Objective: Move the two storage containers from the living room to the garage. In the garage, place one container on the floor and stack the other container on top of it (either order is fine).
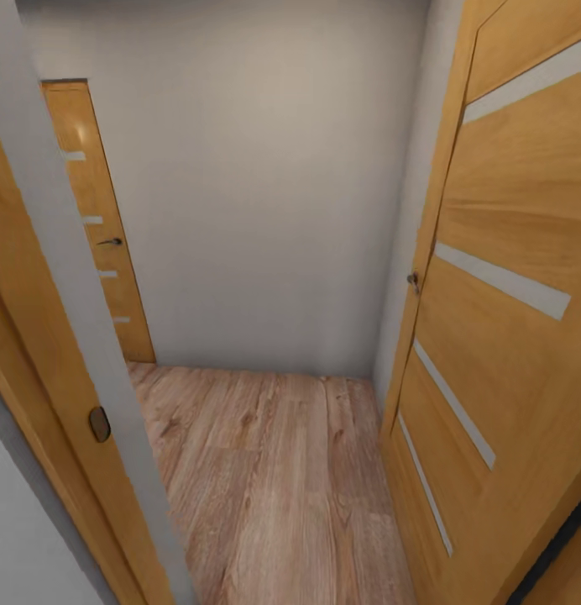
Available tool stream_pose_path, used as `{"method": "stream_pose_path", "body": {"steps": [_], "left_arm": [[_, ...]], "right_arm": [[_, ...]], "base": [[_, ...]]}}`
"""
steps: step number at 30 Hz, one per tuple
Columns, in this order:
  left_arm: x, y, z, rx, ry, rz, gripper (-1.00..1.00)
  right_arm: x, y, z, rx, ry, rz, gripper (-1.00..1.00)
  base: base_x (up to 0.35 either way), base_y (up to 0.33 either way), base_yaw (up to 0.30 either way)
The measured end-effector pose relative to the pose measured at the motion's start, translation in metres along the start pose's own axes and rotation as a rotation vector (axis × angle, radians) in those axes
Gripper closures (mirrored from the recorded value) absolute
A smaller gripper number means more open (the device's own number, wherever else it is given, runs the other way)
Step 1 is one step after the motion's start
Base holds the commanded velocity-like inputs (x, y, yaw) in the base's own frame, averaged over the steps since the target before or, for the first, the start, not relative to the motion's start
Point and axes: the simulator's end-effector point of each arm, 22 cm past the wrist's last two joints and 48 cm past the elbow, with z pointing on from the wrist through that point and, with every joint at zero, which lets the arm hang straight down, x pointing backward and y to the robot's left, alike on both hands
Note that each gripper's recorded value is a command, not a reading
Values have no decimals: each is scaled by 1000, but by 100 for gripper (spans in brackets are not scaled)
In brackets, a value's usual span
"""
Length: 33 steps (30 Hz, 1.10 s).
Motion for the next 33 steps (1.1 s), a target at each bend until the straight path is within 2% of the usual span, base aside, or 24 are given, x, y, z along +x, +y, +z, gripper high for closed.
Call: {"method": "stream_pose_path", "body": {"steps": [9,21,33], "left_arm": [[0,-1,0,1,-3,0,-100],[-3,-2,0,3,-14,-2,-100],[-3,-2,0,1,-14,-5,-100]], "right_arm": [[0,1,0,-1,-1,0,-100],[0,1,0,-1,0,0,-100],[0,1,0,-1,1,-1,-100]], "base": [[321,0,-14],[301,0,-166],[40,0,-7]]}}
